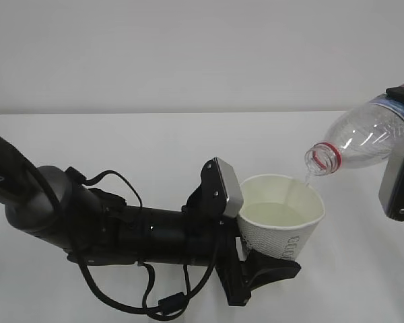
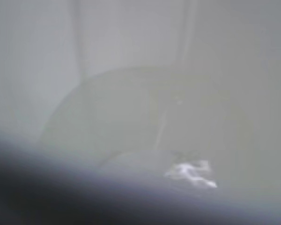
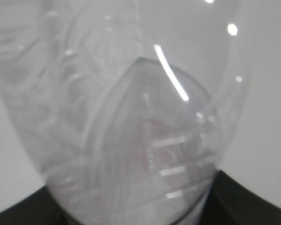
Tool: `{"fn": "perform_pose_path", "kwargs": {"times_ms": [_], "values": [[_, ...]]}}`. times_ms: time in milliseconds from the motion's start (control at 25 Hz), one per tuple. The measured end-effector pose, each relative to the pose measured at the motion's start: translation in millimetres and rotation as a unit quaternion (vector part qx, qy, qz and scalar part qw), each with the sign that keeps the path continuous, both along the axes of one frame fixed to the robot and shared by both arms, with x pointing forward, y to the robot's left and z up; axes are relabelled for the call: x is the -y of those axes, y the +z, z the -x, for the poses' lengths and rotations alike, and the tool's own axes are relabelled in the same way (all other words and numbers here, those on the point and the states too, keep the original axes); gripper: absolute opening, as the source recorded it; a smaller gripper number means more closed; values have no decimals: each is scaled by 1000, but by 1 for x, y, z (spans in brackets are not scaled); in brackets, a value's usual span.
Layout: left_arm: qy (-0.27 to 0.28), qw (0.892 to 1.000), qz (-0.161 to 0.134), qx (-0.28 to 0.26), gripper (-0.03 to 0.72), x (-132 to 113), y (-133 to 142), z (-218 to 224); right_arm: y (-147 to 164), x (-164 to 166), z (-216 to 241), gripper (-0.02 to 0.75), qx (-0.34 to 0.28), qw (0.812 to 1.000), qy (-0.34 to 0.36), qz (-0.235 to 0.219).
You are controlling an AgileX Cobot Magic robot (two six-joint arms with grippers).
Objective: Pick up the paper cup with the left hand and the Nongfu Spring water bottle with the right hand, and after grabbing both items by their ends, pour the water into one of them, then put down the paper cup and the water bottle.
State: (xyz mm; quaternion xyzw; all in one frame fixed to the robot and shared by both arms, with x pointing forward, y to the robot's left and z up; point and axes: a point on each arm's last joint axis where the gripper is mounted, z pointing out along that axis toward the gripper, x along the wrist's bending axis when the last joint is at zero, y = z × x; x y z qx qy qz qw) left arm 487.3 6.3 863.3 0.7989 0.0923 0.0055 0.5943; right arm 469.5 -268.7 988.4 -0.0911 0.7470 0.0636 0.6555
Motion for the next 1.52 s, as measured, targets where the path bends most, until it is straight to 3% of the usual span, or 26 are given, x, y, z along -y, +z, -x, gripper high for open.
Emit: {"fn": "perform_pose_path", "kwargs": {"times_ms": [1520], "values": [[0,1000,0,0,510,0,0,0,0,0,0,404,2,1000,1,7]]}}
